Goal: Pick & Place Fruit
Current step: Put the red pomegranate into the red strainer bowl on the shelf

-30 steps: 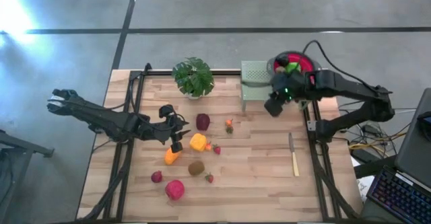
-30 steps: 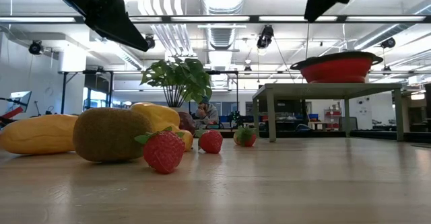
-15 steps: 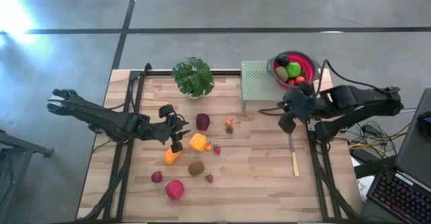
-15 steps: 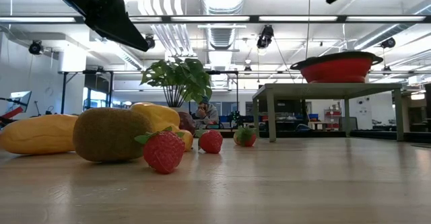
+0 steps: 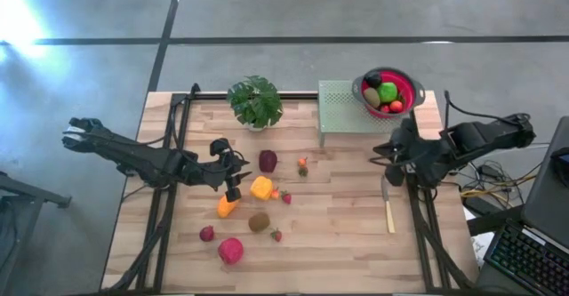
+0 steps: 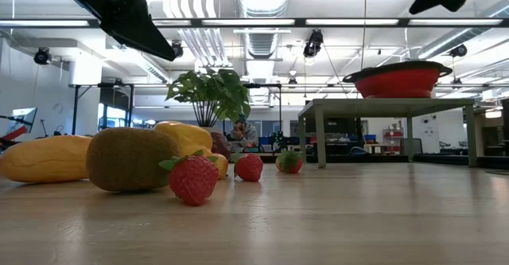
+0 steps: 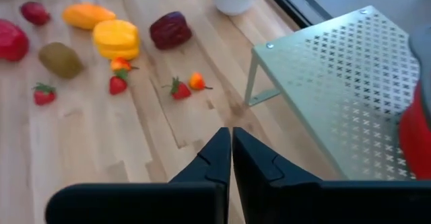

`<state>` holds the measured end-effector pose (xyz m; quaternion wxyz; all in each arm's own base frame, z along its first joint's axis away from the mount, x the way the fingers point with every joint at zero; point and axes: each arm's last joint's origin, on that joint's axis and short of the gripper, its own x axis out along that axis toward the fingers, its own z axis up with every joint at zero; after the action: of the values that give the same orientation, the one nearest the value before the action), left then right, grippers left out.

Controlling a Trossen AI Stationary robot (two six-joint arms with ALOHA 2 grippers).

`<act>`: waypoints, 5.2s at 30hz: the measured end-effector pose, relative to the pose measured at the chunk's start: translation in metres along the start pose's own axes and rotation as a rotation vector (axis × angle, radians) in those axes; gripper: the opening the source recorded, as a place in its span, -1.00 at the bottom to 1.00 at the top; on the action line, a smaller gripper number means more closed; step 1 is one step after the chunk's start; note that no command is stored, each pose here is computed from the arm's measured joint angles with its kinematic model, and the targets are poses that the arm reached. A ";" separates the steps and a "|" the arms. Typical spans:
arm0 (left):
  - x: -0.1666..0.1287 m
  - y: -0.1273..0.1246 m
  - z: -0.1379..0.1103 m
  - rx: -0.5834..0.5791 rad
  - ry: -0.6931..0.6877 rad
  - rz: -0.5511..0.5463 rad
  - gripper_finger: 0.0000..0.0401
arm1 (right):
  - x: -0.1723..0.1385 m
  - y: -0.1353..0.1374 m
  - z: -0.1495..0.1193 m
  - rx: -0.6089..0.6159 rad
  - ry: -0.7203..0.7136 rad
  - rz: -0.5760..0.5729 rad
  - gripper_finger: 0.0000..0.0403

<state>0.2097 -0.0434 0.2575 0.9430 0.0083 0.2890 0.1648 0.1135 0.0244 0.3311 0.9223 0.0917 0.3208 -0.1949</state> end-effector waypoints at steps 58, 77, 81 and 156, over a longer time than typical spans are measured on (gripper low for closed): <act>-0.001 -0.002 -0.010 -0.008 0.131 -0.140 -0.27 | 0.033 -0.014 -0.080 -0.177 -0.325 0.239 -0.96; -0.048 -0.031 -0.006 -0.274 0.637 -0.344 -0.31 | 0.033 -0.014 -0.079 -0.178 -0.326 0.238 -0.96; -0.061 -0.058 -0.007 -0.263 0.697 -0.342 -0.40 | 0.033 -0.014 -0.079 -0.178 -0.326 0.238 -0.96; -0.005 -0.135 -0.088 0.147 1.086 -0.230 0.15 | 0.033 -0.014 -0.079 -0.177 -0.327 0.238 -0.96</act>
<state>0.1988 -0.1796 0.1725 0.6677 -0.0437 0.7428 0.0210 0.0877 0.0253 0.2479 0.9830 0.0148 0.1699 -0.0681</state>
